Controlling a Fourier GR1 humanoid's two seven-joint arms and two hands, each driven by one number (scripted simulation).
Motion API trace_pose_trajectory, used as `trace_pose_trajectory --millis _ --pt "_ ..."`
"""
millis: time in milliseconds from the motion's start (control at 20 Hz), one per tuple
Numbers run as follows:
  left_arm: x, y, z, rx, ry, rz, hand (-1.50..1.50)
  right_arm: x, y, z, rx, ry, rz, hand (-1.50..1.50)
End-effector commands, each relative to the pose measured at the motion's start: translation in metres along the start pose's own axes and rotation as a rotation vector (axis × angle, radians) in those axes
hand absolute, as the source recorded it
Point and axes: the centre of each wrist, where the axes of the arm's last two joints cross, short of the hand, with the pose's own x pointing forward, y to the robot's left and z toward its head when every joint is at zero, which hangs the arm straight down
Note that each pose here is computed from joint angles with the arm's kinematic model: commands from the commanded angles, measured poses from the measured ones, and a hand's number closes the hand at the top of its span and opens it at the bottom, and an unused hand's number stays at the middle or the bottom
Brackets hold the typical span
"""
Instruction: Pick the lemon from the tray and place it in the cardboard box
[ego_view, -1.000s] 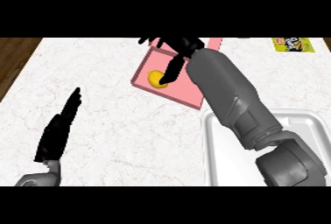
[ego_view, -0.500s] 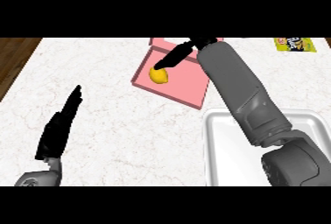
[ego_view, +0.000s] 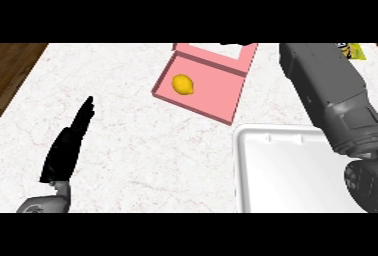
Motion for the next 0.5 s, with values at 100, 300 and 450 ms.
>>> trace_pose_trajectory --millis 100,300,450 --pt "-0.006 -0.007 0.004 0.003 -0.002 0.002 0.00 -0.020 -0.084 0.036 -0.110 0.017 -0.039 -1.50" --pt "-0.003 0.001 0.001 -0.007 -0.021 0.000 0.00 0.004 -0.138 0.050 -0.111 -0.002 -0.052 -1.50" --pt "0.003 0.003 -0.006 0.004 -0.034 0.012 0.00 0.010 -0.142 0.049 -0.095 -0.019 -0.015 -1.50"
